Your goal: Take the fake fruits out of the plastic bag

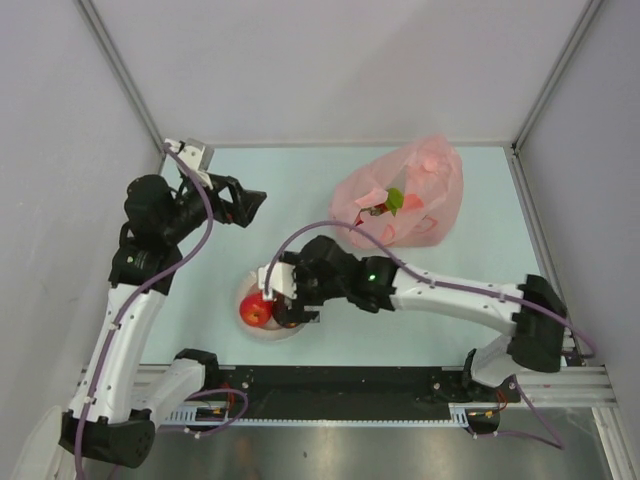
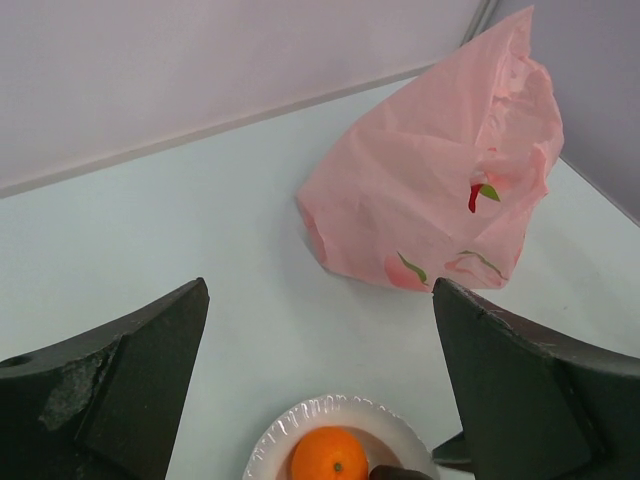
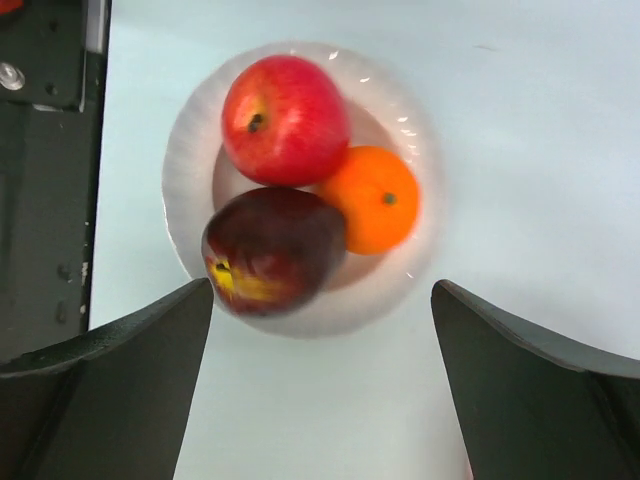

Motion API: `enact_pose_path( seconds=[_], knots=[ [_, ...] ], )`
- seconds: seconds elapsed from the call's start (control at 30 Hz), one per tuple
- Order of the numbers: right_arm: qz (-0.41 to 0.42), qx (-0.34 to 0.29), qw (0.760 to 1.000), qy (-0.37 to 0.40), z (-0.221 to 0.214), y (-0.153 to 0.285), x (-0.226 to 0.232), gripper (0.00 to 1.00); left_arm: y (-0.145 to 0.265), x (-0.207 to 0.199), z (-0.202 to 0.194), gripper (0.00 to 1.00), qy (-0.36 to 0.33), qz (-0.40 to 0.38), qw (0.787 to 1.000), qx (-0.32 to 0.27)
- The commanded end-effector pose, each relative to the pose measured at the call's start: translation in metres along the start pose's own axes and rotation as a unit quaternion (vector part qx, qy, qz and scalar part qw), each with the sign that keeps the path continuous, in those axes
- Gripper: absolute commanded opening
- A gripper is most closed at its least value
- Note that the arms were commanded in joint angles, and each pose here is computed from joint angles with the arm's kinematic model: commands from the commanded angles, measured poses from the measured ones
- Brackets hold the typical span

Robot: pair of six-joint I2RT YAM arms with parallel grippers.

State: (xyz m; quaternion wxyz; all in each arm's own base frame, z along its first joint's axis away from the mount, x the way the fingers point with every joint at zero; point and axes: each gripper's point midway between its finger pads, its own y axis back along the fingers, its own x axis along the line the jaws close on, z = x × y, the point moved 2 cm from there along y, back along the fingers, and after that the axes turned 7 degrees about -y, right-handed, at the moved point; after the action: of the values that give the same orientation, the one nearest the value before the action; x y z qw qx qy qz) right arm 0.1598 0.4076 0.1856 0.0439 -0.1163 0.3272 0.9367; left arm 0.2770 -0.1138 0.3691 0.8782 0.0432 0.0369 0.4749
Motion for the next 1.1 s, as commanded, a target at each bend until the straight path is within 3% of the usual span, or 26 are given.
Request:
enact_pose_path(
  seconds=[0.0,0.1,0.23,0.33,0.47,0.63,0.73,0.87,0.9,1.0,1.03,1.07],
  knots=[
    [-0.033,-0.035,0.997,-0.063,0.017,0.066,-0.022,0.94,-0.01,-0.003,0.008,1.0,0.002,-0.029,1.0,-0.008],
    [-0.124,-0.073,0.98,-0.137,0.018,0.116,-0.069,0.93,-0.018,-0.015,0.004,1.0,-0.006,-0.071,0.997,0.002],
    [-0.286,-0.106,0.923,-0.236,-0.01,0.193,-0.147,0.92,-0.033,-0.049,-0.005,1.0,-0.034,-0.159,0.986,0.031],
    [-0.359,-0.108,0.884,-0.281,-0.041,0.241,-0.178,0.85,-0.042,-0.079,0.001,1.0,-0.079,-0.219,0.972,0.031],
    [-0.398,-0.107,0.846,-0.339,-0.075,0.271,-0.199,0.79,-0.076,-0.117,-0.003,1.0,-0.086,-0.294,0.95,0.053],
    [-0.402,-0.088,0.835,-0.366,-0.103,0.257,-0.222,0.61,-0.113,-0.151,0.004,1.0,-0.096,-0.341,0.934,0.058],
    [-0.395,-0.074,0.837,-0.371,-0.12,0.234,-0.24,0.57,-0.138,-0.169,-0.011,1.0,-0.107,-0.354,0.925,0.082],
    [-0.383,-0.042,0.836,-0.391,-0.155,0.199,-0.257,0.54,-0.169,-0.177,-0.037,0.95,-0.13,-0.314,0.934,0.11],
    [-0.391,-0.028,0.827,-0.403,-0.168,0.197,-0.259,0.53,-0.175,-0.172,-0.043,0.89,-0.138,-0.288,0.94,0.121],
    [-0.377,0.012,0.805,-0.458,-0.204,0.192,-0.246,0.51,-0.182,-0.167,-0.059,0.39,-0.139,-0.266,0.944,0.139],
    [-0.365,0.024,0.805,-0.466,-0.213,0.189,-0.23,0.51,-0.177,-0.165,-0.064,0.01,-0.138,-0.261,0.944,0.145],
    [-0.351,0.043,0.806,-0.474,-0.22,0.187,-0.213,0.5,-0.173,-0.164,-0.065,0.0,-0.137,-0.258,0.945,0.145]
  ],
)
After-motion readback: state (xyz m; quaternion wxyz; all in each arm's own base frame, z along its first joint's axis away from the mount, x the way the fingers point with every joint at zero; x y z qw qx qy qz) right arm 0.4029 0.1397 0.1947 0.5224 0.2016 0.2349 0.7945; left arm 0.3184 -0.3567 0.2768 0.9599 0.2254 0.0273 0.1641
